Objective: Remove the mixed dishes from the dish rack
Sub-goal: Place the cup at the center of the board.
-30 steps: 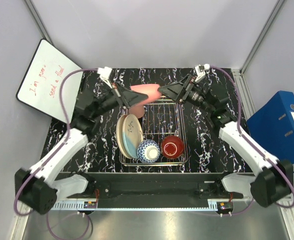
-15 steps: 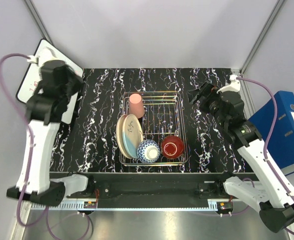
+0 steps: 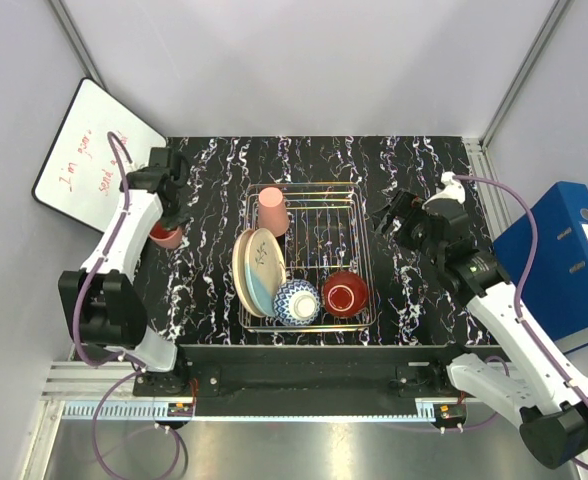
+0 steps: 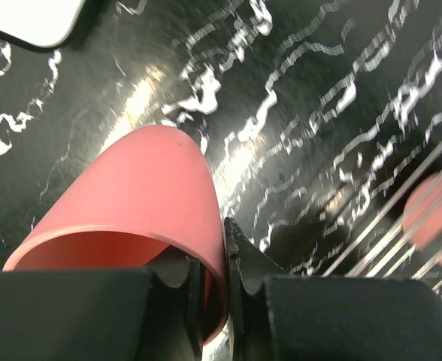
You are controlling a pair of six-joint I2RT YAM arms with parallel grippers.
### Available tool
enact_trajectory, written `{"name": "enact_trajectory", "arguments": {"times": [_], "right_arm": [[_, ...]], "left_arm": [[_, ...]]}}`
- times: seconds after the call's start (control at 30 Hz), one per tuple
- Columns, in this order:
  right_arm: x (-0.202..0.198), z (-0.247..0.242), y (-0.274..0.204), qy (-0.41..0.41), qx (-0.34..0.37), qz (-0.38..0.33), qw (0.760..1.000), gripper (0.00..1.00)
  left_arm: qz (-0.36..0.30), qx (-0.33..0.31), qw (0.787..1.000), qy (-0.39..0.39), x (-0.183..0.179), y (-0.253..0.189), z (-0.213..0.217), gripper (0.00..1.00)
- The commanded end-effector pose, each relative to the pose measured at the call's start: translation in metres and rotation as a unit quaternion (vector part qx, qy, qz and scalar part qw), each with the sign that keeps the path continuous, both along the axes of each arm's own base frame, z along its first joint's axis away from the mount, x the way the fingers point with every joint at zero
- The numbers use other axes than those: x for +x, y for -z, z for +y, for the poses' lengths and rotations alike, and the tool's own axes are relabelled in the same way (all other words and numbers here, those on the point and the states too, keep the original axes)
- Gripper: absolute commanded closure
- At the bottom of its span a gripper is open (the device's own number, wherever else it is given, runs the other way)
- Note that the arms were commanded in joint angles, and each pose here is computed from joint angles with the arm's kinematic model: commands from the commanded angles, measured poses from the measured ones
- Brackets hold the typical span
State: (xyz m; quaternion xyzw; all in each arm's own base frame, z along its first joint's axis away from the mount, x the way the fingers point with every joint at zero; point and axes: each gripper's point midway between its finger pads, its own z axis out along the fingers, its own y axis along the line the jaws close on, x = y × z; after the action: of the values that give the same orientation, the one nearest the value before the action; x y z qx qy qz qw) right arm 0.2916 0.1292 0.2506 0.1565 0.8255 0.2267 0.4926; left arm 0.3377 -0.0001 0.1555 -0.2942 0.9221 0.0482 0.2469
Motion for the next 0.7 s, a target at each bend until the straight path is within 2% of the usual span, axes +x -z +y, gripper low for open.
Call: {"name": "enact_trajectory", "arguments": {"times": [0.0,0.2,0.47,0.53,0.57,0.67], "right_arm": [[0.0,0.002,0.001,-0.005,0.005,-0.007,1.0,0.0],[0.004,0.007,0.011,-0.011,-0.002,0.011,1.0,0.0],[0.011,0.013,0.023,-0.016,-0.002,0.027,0.999,0.0],[0.012,0.014,0.024,-0.019,-0.002,0.028,0.999,0.0],[0.013,0.014,0.025,-0.019,-0.003,0.029,0.999,0.0],[0.014,0.017,0.025,-0.023,0.0,0.029,0.999,0.0]], "left_arm": [[-0.008,-0.024,1.0,0.004,0.015,0.014,0.005,1.0],[0.051,-0.069,0.996,-0.016,0.005,0.064,0.013,1.0],[0.084,-0.055,0.995,-0.026,-0.005,0.088,0.024,1.0],[0.087,-0.054,0.994,-0.025,-0.006,0.09,0.024,0.95],[0.087,-0.055,0.994,-0.024,-0.006,0.09,0.024,0.87],[0.087,-0.05,0.995,-0.026,-0.008,0.087,0.026,0.76]]}}
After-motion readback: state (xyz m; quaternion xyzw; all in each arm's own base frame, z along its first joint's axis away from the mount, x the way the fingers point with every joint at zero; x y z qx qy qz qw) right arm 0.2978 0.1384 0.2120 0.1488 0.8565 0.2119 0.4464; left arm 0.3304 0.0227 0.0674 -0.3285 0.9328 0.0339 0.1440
